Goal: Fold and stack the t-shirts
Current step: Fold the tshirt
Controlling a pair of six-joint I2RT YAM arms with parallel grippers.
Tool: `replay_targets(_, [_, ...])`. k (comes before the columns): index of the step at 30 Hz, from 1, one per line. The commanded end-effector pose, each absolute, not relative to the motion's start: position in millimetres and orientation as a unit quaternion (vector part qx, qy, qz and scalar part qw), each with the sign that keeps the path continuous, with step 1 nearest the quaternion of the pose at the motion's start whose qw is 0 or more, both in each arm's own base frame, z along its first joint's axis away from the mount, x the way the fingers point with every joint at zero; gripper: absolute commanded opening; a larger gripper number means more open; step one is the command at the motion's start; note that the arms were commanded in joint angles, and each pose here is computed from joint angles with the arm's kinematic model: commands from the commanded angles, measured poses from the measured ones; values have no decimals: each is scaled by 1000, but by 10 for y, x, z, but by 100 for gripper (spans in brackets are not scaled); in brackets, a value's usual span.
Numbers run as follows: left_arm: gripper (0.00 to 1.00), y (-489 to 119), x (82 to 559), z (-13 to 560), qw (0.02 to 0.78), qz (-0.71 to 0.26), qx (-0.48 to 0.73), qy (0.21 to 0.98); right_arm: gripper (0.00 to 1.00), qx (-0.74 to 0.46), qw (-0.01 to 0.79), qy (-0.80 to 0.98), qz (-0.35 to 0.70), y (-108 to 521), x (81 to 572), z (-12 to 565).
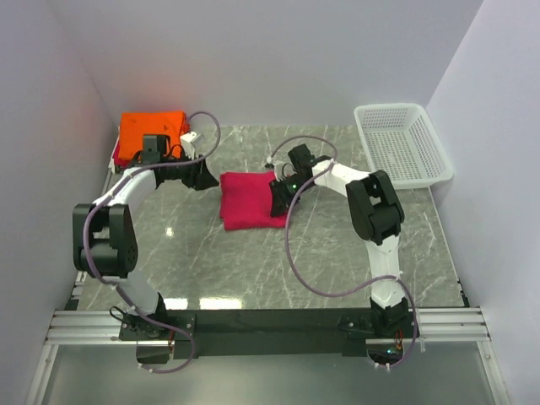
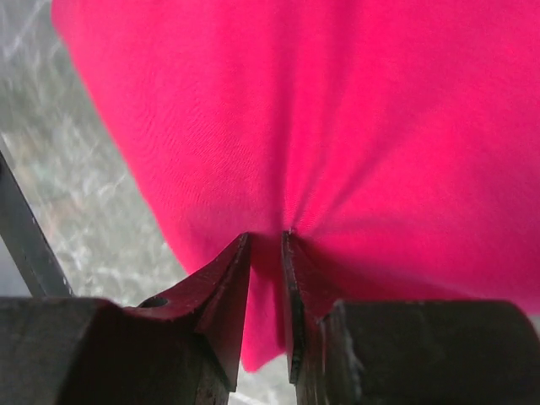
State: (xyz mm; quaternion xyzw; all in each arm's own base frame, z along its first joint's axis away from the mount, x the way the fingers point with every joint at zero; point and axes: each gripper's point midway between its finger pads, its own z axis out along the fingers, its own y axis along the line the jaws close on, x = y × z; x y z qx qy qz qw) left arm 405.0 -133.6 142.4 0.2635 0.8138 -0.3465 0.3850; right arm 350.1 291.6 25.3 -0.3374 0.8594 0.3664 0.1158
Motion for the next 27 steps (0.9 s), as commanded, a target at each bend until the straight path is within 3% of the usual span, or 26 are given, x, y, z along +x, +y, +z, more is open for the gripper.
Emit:
replay_targets(1, [54, -1421, 3709, 1662, 391, -370, 307, 785, 29, -377, 112, 837, 381, 3077, 3087, 495])
replay_targets(5, [54, -1441, 3337, 1541, 378, -360, 343, 781, 29, -429, 54, 811, 393, 3052, 2437, 478])
replay_targets(10, [49, -1724, 3020, 1275, 370, -325, 410, 768, 33, -455, 74, 791, 403, 2842, 2344, 801])
replay_targets(15, [45, -2108, 3090, 1011, 359, -293, 454, 761, 34, -395, 153, 800, 425, 2648, 2910, 1381])
replay_targets(21, [38, -2123, 3386, 627, 312, -273, 422, 806, 33, -322, 207, 844, 377, 2398, 3670, 1284])
replay_targets(27, [32, -1997, 2896, 272, 196, -286, 424, 836, 31, -268, 216, 866, 364, 2257, 4184, 1097])
